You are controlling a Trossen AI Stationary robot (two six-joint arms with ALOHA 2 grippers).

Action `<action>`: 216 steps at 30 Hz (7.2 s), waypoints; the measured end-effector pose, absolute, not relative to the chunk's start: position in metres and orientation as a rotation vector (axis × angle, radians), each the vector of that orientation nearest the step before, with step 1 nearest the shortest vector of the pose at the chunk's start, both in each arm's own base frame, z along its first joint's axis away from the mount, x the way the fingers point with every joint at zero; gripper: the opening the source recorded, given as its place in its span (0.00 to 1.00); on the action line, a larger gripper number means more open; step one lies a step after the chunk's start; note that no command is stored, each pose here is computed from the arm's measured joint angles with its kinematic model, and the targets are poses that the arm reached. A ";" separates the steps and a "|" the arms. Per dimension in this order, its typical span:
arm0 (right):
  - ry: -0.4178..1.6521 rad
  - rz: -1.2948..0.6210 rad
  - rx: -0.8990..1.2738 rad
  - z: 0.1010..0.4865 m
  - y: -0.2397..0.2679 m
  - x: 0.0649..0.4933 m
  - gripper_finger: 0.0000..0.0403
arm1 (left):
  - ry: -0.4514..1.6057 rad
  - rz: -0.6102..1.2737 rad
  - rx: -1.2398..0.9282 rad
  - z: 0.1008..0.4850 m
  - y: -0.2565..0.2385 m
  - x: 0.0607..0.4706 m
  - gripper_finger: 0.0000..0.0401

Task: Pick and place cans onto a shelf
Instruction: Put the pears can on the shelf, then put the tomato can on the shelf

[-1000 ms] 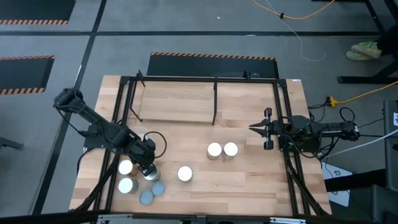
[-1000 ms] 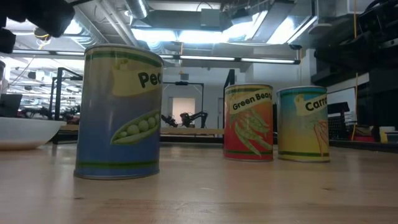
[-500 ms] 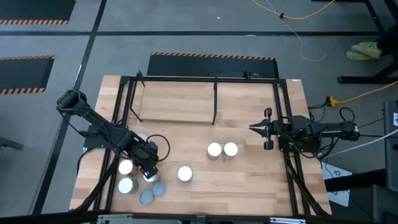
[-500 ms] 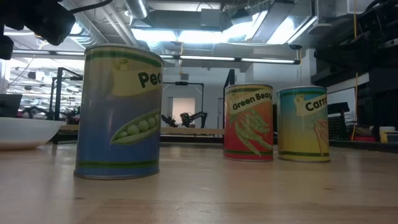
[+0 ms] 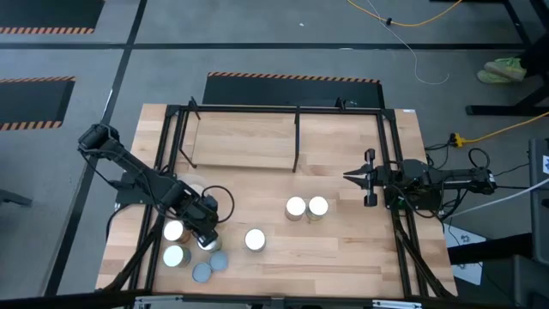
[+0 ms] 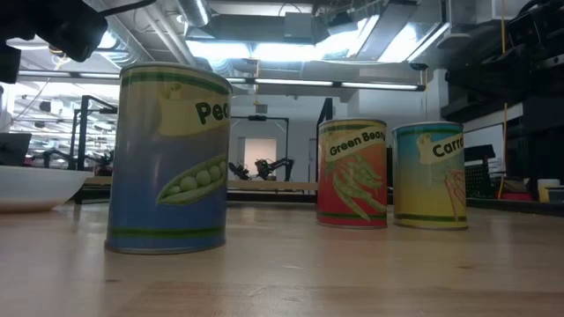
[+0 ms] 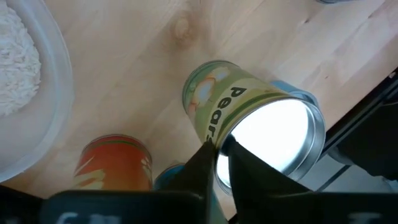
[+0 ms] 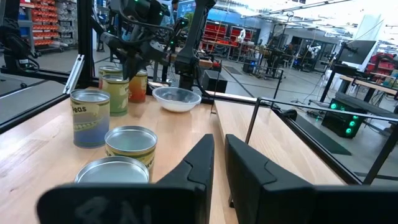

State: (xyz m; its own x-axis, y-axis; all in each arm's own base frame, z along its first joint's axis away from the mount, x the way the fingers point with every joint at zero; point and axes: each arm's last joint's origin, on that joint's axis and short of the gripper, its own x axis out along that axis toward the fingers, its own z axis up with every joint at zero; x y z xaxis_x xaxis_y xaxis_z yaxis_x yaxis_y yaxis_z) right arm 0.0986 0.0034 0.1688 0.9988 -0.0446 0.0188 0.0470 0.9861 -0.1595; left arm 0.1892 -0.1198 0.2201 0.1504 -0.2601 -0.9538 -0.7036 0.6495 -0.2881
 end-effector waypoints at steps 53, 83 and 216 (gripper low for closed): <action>-0.015 -0.046 -0.161 0.169 0.003 0.099 0.11 | 1.154 0.312 -0.878 0.253 -0.045 0.199 0.00; -0.015 -0.046 -0.164 0.169 0.003 0.099 0.11 | 0.868 0.603 -0.347 0.406 0.096 0.194 0.00; -0.015 -0.046 -0.164 0.169 0.003 0.099 0.11 | 1.272 0.547 -0.584 0.298 0.211 0.262 0.21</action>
